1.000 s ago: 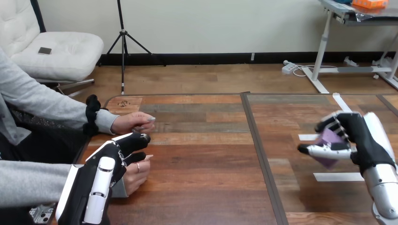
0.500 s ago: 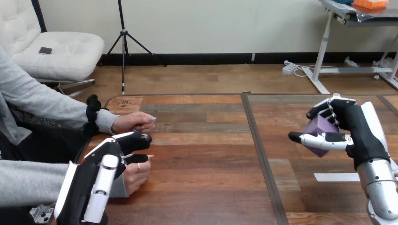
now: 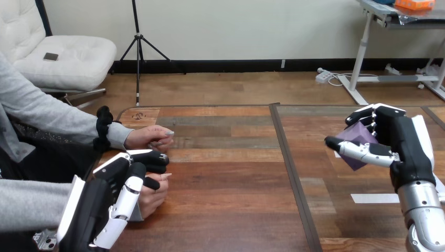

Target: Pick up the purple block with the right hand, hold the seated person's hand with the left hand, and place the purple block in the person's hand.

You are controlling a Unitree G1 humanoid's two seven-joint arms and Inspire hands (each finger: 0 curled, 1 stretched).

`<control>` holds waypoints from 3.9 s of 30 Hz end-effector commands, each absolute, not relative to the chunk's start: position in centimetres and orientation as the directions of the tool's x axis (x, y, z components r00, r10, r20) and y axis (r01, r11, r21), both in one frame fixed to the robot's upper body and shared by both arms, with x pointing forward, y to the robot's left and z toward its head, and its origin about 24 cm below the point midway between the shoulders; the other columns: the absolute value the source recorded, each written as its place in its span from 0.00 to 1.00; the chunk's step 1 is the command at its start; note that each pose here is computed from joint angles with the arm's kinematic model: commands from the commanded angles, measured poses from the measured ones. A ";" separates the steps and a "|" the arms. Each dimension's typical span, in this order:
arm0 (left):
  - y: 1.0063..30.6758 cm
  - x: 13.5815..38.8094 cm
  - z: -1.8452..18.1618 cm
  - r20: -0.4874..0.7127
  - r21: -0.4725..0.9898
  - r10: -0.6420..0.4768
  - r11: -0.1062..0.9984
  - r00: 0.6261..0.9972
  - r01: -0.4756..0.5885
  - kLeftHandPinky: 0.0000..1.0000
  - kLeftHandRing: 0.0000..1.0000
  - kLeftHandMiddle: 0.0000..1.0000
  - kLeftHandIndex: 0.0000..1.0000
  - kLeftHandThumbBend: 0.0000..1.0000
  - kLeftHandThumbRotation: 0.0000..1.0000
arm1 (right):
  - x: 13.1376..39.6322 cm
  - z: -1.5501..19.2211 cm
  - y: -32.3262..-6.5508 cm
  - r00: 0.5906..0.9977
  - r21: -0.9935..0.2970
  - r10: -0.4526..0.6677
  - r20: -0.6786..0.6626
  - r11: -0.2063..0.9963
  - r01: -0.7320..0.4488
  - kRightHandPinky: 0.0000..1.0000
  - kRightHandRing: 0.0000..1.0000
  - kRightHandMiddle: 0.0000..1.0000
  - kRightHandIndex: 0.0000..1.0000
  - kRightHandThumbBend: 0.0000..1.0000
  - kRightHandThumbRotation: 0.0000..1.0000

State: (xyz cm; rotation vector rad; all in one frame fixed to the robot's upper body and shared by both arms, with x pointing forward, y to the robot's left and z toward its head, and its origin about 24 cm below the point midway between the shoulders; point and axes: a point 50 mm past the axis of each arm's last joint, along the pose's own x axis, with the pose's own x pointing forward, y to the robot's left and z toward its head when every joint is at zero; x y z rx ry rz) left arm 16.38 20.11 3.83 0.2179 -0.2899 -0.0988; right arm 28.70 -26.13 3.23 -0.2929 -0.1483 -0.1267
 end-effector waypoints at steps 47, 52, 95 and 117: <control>24.1 18.2 7.3 0.235 0.654 -0.127 0.754 0.964 -0.060 0.55 0.71 0.75 0.73 0.65 0.43 | 28.5 2.0 -24.0 0.994 0.474 -0.110 0.026 0.877 0.085 0.32 0.37 0.43 0.42 0.82 0.00; 24.3 18.2 7.7 0.192 0.711 -0.122 0.702 0.974 -0.052 0.56 0.72 0.76 0.75 0.81 0.45 | 28.5 1.8 -23.8 0.994 0.487 -0.105 0.019 0.869 0.082 0.31 0.37 0.43 0.42 0.81 0.00; 25.5 20.8 8.8 0.083 0.952 -0.158 0.303 0.984 -0.032 0.71 0.80 0.82 0.80 1.00 0.35 | 28.5 1.2 -23.2 0.996 0.472 -0.086 -0.003 0.878 0.077 0.32 0.37 0.42 0.42 0.83 0.00; 25.9 22.4 8.9 0.026 0.991 -0.175 0.137 0.984 -0.002 0.74 0.81 0.83 0.81 1.00 0.43 | 28.6 1.3 -23.2 0.997 0.457 -0.080 0.001 0.887 0.071 0.32 0.38 0.42 0.42 0.84 0.00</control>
